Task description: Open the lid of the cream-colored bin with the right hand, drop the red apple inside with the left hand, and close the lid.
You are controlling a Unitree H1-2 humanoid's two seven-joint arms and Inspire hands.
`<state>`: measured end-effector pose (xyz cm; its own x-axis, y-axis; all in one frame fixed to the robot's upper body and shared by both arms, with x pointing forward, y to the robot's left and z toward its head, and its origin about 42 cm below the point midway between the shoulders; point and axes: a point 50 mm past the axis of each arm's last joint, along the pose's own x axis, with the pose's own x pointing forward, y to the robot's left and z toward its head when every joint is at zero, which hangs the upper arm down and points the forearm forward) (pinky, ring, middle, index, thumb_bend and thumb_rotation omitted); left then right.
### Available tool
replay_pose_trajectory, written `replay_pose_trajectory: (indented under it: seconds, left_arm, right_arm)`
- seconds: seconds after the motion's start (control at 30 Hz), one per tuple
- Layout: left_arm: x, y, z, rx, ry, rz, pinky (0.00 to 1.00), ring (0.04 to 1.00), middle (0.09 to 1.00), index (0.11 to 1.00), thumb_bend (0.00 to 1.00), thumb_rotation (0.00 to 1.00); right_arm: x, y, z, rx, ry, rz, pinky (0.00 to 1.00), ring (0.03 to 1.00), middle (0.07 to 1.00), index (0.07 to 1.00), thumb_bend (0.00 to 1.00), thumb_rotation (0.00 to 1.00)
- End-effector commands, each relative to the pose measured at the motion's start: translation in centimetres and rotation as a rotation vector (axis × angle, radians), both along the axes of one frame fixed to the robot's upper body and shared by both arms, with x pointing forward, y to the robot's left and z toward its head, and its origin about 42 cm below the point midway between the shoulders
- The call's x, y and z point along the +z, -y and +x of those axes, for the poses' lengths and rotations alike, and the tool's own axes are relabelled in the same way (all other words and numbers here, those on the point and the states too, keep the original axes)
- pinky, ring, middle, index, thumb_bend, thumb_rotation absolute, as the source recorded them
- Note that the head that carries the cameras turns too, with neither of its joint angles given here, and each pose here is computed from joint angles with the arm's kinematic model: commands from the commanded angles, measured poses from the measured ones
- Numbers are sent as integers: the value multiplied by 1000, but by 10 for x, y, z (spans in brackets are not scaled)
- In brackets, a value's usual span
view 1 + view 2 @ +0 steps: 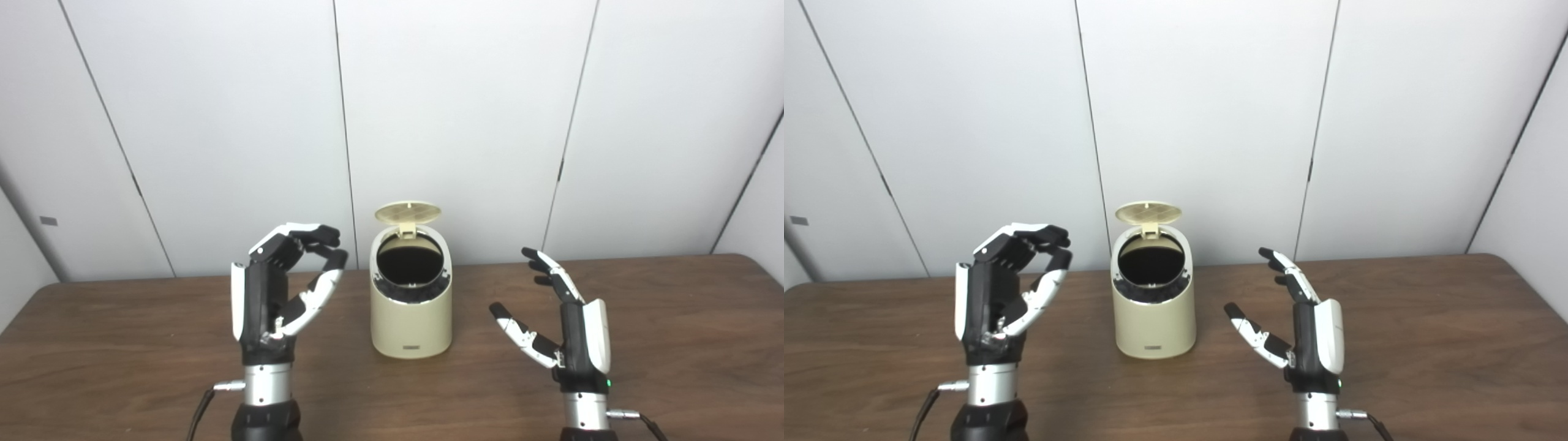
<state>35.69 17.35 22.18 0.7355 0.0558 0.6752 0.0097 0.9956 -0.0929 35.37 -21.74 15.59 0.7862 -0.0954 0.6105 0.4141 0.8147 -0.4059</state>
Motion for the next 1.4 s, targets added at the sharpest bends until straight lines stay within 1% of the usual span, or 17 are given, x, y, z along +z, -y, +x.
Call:
replay_pose_trajectory:
  seconds: [0.0,0.03,0.1,0.13,0.27,0.33,0.43,0.53,0.67,0.73,0.77,0.87,0.93,1.0,1.17,1.27,1.37]
  left_arm:
    - [8,-8,-1,-42,38,-8,593,654,672,670,450,786]
    - [3,-12,-2,-45,22,-8,602,664,681,680,457,817]
    - [-3,-18,-3,-45,5,-7,620,691,706,700,474,887]
    - [-6,-20,-2,-41,-4,-7,621,694,709,703,478,898]
    - [-12,-23,-1,-25,-24,-14,615,695,713,705,511,914]
    - [-15,-24,-1,-11,-34,-19,613,701,719,708,535,915]
    - [-20,-24,-2,3,-49,-26,619,707,727,714,534,912]
    - [-28,-23,-2,2,-79,-40,628,719,748,738,504,881]
    - [-33,-21,-4,-12,-95,-35,663,739,765,754,470,887]
    - [-35,-20,-5,-16,-99,-29,670,744,767,756,456,887]
    - [-35,-20,-6,-15,-101,-24,673,749,772,762,450,881]
    - [-36,-21,-7,-9,-103,-17,683,758,781,769,441,873]
    - [-36,-21,-7,-6,-105,-18,686,758,778,766,447,865]
    - [-36,-21,-7,-4,-105,-15,682,748,767,754,443,863]
    - [-37,-20,-7,-5,-108,-24,670,737,752,740,451,860]
    - [-38,-19,-8,-4,-112,-35,669,735,750,736,455,864]
    - [-39,-20,-9,5,-123,-42,675,730,743,728,470,865]
  right_arm:
    - [20,5,-9,41,21,-94,789,889,914,907,468,780]
    - [36,3,-13,49,33,-132,801,902,928,920,474,821]
    - [59,3,-19,60,50,-160,865,951,971,963,579,910]
    - [72,3,-21,61,68,-175,877,959,978,970,596,920]
    - [109,10,-27,49,129,-213,904,977,993,988,576,935]
    - [132,16,-26,35,174,-260,896,959,973,976,600,947]
    - [159,22,-23,30,207,-313,891,954,961,962,650,954]
    - [197,15,-20,65,210,-405,906,973,984,972,676,978]
    - [236,2,-18,126,186,-528,977,999,990,976,695,999]
    - [253,-5,-13,157,160,-592,974,1000,982,966,728,1000]
    - [261,-9,-10,174,140,-622,942,1000,978,959,776,1000]
    - [279,-19,-1,208,79,-704,896,998,970,942,869,990]
    - [288,-24,6,218,47,-756,888,996,961,931,905,989]
    - [295,-28,12,224,26,-790,870,974,928,907,955,985]
    - [305,-42,32,228,-11,-861,877,932,858,850,960,979]
    - [308,-50,43,239,-45,-877,878,929,847,845,988,969]
    - [306,-55,48,255,-85,-876,884,928,854,852,964,951]
